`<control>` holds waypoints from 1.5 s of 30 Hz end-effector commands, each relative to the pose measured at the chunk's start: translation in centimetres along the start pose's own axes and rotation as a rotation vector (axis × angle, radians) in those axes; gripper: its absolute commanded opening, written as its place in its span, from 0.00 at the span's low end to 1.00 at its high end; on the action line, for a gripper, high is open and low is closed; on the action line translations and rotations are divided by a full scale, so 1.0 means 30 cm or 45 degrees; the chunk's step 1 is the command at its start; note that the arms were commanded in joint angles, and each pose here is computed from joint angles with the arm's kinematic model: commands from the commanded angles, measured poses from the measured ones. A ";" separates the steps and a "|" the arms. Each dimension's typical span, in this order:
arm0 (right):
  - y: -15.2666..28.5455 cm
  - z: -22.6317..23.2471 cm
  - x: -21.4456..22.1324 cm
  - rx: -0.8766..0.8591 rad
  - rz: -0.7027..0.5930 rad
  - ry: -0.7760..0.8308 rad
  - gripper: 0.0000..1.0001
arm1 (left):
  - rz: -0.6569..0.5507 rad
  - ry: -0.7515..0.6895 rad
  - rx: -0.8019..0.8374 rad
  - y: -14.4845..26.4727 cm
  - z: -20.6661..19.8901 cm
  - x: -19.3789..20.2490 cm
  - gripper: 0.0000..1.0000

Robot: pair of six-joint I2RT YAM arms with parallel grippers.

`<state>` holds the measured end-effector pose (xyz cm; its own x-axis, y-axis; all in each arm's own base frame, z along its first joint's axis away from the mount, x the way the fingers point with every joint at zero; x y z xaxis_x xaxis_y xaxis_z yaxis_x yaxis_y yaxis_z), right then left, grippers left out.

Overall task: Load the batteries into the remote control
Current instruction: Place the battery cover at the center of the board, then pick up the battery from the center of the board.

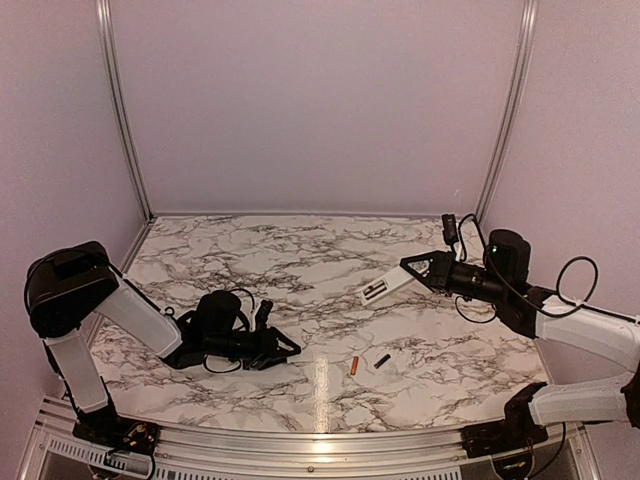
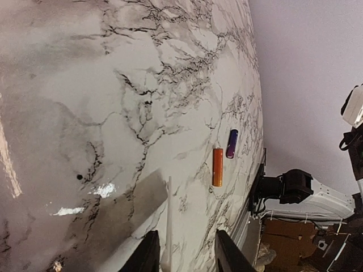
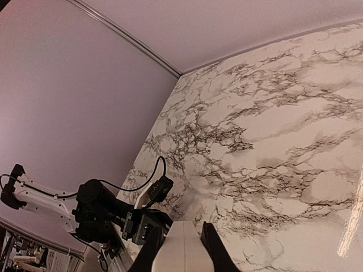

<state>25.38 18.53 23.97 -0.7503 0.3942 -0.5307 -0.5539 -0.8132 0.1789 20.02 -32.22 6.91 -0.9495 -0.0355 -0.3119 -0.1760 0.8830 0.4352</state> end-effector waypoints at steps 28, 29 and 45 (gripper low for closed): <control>0.122 -0.066 -0.035 -0.025 0.032 0.026 0.00 | 0.112 -0.726 -0.515 -0.042 -0.174 -0.093 0.50; 0.122 -0.066 -0.028 -0.025 0.048 0.029 0.00 | 0.136 -0.741 -0.508 -0.065 -0.183 -0.084 0.48; 0.113 -0.048 0.073 -0.125 0.296 -0.024 0.00 | -0.039 -0.907 -0.385 -0.159 -0.397 -0.186 0.49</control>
<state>22.94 15.22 21.52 -0.8472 0.2506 -0.4684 -0.3905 -0.8915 0.2295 21.16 -40.47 14.51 -0.6121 0.3729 -0.6973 -0.2626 0.7359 0.6241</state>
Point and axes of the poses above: each gripper's point midway between its finger pads, its own y axis back along the fingers, its own z axis along the line the jaws close on, x = y × z, the point moved 5 cm from there along y, back along the fingers, and after that the axes turned 8 degrees about -y, right-handed, at the moved point
